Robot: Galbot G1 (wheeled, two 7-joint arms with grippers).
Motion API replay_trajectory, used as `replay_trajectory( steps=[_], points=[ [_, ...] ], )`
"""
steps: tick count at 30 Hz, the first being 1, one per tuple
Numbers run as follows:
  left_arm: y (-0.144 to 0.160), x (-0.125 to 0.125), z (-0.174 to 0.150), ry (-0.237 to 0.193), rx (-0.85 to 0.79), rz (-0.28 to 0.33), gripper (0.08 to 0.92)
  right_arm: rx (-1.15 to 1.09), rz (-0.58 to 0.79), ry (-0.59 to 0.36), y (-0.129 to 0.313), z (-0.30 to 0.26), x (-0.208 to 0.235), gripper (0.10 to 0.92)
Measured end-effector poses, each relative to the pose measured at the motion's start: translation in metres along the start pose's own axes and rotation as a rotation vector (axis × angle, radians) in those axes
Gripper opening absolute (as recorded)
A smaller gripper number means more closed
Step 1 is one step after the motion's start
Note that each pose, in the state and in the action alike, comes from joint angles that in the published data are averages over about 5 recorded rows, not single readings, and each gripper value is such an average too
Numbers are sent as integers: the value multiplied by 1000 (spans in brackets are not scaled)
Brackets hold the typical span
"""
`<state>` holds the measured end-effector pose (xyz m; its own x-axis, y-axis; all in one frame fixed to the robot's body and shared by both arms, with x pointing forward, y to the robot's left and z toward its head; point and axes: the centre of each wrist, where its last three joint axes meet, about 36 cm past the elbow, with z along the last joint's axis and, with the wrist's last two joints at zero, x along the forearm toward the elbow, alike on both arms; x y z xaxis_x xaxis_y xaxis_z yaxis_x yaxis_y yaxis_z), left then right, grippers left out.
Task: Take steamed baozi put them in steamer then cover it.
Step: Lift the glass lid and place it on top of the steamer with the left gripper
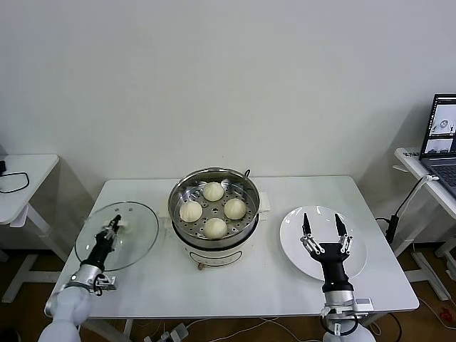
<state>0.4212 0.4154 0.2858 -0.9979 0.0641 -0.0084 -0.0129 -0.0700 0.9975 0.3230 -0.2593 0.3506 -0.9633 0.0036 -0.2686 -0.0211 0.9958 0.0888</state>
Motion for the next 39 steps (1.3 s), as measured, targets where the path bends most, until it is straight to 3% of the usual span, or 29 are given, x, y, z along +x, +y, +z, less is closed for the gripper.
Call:
replay_trajectory(
  steps=[6, 12, 24, 32, 39],
  points=[
    [45, 13, 2, 44, -3, -72, 190, -1, -3, -3, 0, 0, -2, 823],
    [96, 30, -16, 68, 21, -101, 190, -2, -6, -3, 0, 3, -2, 823],
    [175, 32, -96, 7, 48, -77, 190, 3, -5, 2, -1, 8, 2, 823],
    [201, 20, -155, -5, 76, -34, 190, 12, 0, 7, 0, 14, 3, 823],
    [215, 5, -204, -13, 105, -34, 190, 26, 8, 9, -3, 15, 5, 823]
  ],
)
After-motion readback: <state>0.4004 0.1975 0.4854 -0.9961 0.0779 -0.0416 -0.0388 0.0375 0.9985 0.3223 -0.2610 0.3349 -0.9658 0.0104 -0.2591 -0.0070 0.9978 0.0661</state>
